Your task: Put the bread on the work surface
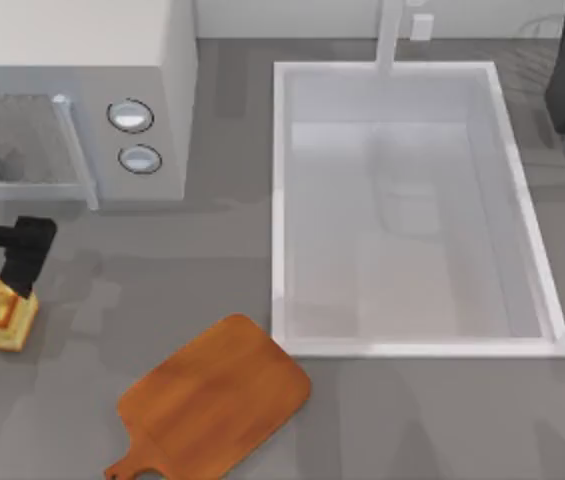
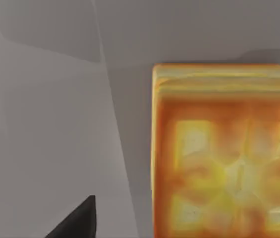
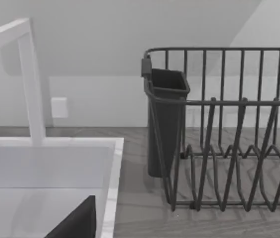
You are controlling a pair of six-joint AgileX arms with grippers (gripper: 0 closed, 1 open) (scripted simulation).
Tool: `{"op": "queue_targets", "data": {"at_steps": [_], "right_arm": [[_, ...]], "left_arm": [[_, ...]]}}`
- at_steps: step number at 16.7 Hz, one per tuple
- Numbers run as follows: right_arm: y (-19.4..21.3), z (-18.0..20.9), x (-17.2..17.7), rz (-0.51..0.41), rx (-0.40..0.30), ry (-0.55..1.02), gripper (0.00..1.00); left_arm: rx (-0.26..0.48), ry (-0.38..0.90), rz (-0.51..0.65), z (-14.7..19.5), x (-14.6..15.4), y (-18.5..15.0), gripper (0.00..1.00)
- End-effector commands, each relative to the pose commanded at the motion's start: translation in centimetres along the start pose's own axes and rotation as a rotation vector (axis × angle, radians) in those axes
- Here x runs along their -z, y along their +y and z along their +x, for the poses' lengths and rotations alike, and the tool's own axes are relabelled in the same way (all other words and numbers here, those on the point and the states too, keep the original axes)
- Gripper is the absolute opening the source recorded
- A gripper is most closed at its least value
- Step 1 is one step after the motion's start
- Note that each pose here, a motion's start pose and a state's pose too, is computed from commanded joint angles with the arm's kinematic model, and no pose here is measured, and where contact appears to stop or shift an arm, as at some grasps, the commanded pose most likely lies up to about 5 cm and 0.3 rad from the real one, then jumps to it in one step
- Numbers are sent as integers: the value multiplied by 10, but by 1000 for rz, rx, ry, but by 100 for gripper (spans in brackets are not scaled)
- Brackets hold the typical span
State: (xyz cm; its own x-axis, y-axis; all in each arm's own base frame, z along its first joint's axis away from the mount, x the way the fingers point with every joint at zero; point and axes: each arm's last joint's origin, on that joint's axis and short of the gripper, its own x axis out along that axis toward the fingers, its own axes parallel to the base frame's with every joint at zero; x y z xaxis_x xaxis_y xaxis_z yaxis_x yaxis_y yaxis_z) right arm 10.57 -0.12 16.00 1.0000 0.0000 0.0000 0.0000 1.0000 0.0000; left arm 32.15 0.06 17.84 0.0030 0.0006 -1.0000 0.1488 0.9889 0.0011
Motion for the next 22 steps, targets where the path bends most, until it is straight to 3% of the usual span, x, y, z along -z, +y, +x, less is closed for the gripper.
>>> {"op": "queue_targets", "data": {"at_steps": [6, 11, 16, 22], "right_arm": [[0, 0, 0, 0, 0, 0, 100], [0, 0, 0, 0, 0, 0, 100], [0, 0, 0, 0, 0, 0, 100], [0, 0, 0, 0, 0, 0, 100]], "left_arm": [[1, 4, 3, 31, 11, -2, 100], [1, 6, 4, 67, 2, -1, 100], [1, 2, 4, 70, -1, -1, 100], [1, 2, 4, 70, -1, -1, 55]]}}
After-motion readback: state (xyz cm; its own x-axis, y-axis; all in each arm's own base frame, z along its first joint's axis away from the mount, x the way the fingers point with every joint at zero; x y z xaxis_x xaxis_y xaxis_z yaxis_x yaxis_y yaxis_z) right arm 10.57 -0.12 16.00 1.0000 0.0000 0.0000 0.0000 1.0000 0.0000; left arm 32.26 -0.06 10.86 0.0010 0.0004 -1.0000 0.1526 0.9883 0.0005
